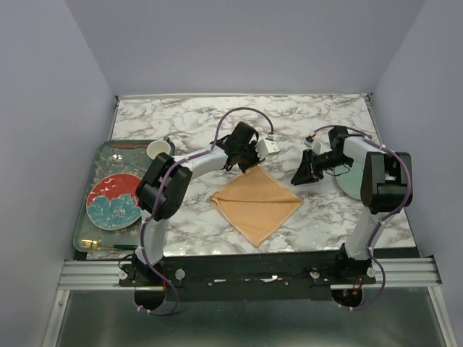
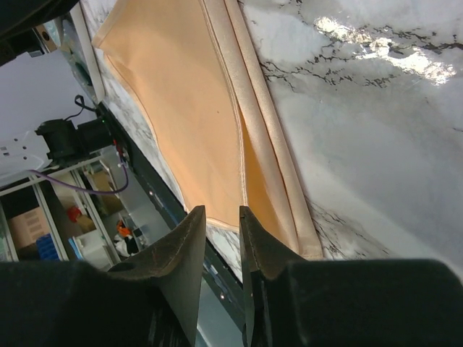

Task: Fold the napkin into a case and place the utensils inside
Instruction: Fold the top corner of the square-folded napkin at the center of the board.

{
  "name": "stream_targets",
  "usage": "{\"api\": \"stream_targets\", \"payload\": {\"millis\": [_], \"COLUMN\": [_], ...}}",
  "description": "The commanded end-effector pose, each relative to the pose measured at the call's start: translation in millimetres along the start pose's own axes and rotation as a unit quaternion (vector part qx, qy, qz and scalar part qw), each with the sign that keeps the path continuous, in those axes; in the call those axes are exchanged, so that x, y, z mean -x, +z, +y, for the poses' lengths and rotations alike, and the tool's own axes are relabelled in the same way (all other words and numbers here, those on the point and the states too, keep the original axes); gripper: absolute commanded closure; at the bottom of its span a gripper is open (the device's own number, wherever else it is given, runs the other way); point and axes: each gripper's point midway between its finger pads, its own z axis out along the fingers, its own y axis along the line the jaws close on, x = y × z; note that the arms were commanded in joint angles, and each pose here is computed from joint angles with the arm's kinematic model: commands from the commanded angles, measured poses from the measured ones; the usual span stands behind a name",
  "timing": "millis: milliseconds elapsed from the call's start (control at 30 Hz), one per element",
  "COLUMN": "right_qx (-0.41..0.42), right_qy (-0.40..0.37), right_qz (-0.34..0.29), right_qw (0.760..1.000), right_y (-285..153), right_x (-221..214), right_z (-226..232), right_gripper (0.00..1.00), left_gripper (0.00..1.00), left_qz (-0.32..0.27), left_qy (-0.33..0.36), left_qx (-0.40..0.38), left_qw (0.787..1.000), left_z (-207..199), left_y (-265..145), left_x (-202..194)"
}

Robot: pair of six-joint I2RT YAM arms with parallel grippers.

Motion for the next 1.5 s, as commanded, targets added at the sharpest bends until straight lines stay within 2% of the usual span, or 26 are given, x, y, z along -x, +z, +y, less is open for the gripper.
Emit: {"api": "stream_targets", "payload": {"millis": [0,167,267,400,500,600,700,867,933,1000,1200,1333,1467], "right_qx": [0.011,0.011,0.012,0.013,0.013,0.019,0.029,0.047,0.056,0.059,0.044,0.029,0.015], "right_qy": [0.009,0.009,0.009,0.005,-0.004,-0.019,-0.033,-0.043,-0.047,-0.050,-0.057,-0.056,-0.045], "right_qz": [0.008,0.009,0.009,0.007,0.004,-0.004,-0.013,-0.011,-0.004,0.000,0.018,0.028,0.036], "right_qw": [1.000,1.000,1.000,1.000,1.000,1.000,0.999,0.998,0.997,0.997,0.997,0.998,0.998], "right_y": [1.3,1.5,1.2,-0.7,-4.0,-9.9,-15.8,-14.0,-8.2,-4.2,12.1,23.8,33.1], "right_x": [-5.1,-5.8,-5.9,-4.0,-1.0,2.4,4.4,-1.3,-5.4,-6.0,-8.8,-9.8,-9.8], "right_z": [-1.5,-1.8,-1.2,1.8,5.7,15.3,26.9,43.9,52.7,55.3,53.6,45.7,34.2], "right_gripper": [0.67,0.67,0.67,0.67,0.66,0.66,0.66,0.65,0.65,0.65,0.65,0.65,0.66], "left_gripper": [1.00,0.97,0.87,0.65,0.52,0.45,0.38,0.36,0.36,0.37,0.39,0.39,0.41], "left_qz": [0.008,0.009,0.007,0.004,-0.005,-0.030,-0.059,-0.070,-0.053,-0.033,0.028,0.075,0.094], "left_qy": [0.001,-0.001,0.001,-0.006,-0.035,-0.087,-0.154,-0.243,-0.291,-0.325,-0.343,-0.344,-0.343], "left_qx": [0.007,0.010,0.007,0.018,0.041,0.060,0.031,-0.102,-0.127,-0.126,-0.049,-0.050,-0.051], "left_qw": [1.000,1.000,1.000,1.000,0.999,0.994,0.986,0.962,0.947,0.937,0.938,0.935,0.933], "left_z": [12.7,18.4,18.6,24.5,40.5,56.4,55.9,-8.2,-33.5,-49.9,-47.5,-57.5,-61.5], "left_y": [3.9,4.6,4.2,-3.4,-20.7,-51.7,-90.1,-129.9,-137.0,-140.3,-145.1,-146.1,-143.2], "left_x": [-2.0,-2.0,1.0,6.1,10.1,21.7,25.5,19.4,5.9,-14.4,-65.6,-90.4,-102.9]}}
